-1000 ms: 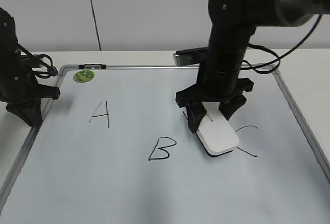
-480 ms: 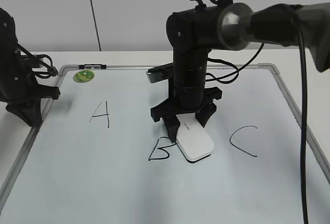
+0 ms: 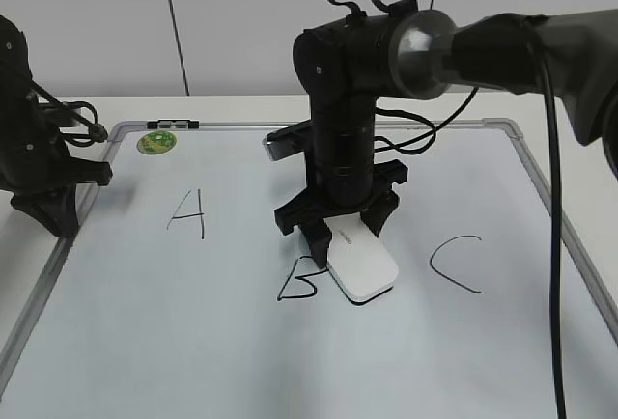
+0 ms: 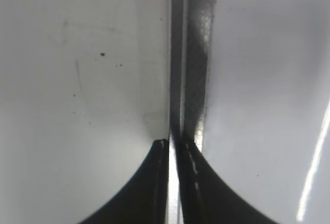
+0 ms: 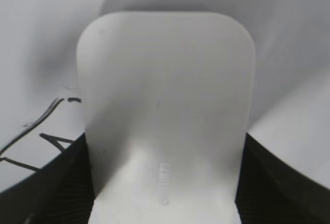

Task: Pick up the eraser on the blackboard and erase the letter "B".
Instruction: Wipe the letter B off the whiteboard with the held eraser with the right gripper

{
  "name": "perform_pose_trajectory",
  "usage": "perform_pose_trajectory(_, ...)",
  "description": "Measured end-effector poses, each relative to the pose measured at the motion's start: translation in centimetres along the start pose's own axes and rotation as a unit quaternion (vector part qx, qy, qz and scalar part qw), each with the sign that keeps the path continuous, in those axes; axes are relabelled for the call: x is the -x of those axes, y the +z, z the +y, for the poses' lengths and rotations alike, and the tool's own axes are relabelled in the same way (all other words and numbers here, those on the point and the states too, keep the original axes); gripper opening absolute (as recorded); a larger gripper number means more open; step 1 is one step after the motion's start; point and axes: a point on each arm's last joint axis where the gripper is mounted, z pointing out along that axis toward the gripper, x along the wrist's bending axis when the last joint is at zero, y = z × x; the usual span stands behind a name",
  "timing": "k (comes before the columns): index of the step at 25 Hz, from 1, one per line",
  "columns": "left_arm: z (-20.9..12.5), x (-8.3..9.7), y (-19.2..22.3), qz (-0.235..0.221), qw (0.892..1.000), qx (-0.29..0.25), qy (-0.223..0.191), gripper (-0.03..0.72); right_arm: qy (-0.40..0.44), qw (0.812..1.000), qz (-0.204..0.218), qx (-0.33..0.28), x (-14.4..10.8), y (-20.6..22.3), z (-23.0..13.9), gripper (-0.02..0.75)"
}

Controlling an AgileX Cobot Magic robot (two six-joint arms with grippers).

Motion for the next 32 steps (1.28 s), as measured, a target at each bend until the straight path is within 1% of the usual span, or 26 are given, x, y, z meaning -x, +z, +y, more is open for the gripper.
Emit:
perform_pose_trajectory(11, 0.0, 0.0, 0.0, -0.003, 1.000, 0.000, -0.002, 0.025, -0.015, 1.000, 0.003, 0.006, -1.5, -0.2, 0.1, 0.526)
perform_pose_trajectory(17, 0.0, 0.0, 0.0, -0.004, 1.000, 0.000, -0.002, 0.025, -0.038, 0.999, 0.014, 0.017, -4.3, -0.4, 0.6, 0.526)
perform_pose_trajectory(21, 0.0, 0.0, 0.0, -0.005, 1.000, 0.000, -0.002, 0.025, -0.054, 0.998, 0.035, 0.021, -6.7, -0.4, 0.4, 0.526)
perform_pose_trajectory(26, 0.0, 0.0, 0.0, -0.005, 1.000, 0.000, -0.003, 0.025, -0.076, 0.996, 0.040, 0.020, -9.1, -0.3, -0.1, 0.526)
perform_pose_trajectory(29, 0.0, 0.0, 0.0, -0.006, 1.000, -0.001, -0.003, 0.025, -0.083, 0.995, 0.048, 0.019, -10.1, -0.3, -0.3, 0.526)
perform_pose_trajectory(32, 0.0, 0.0, 0.0, -0.006, 1.000, -0.001, -0.003, 0.025, -0.081, 0.995, 0.059, 0.018, -10.4, -0.4, -0.4, 0.526)
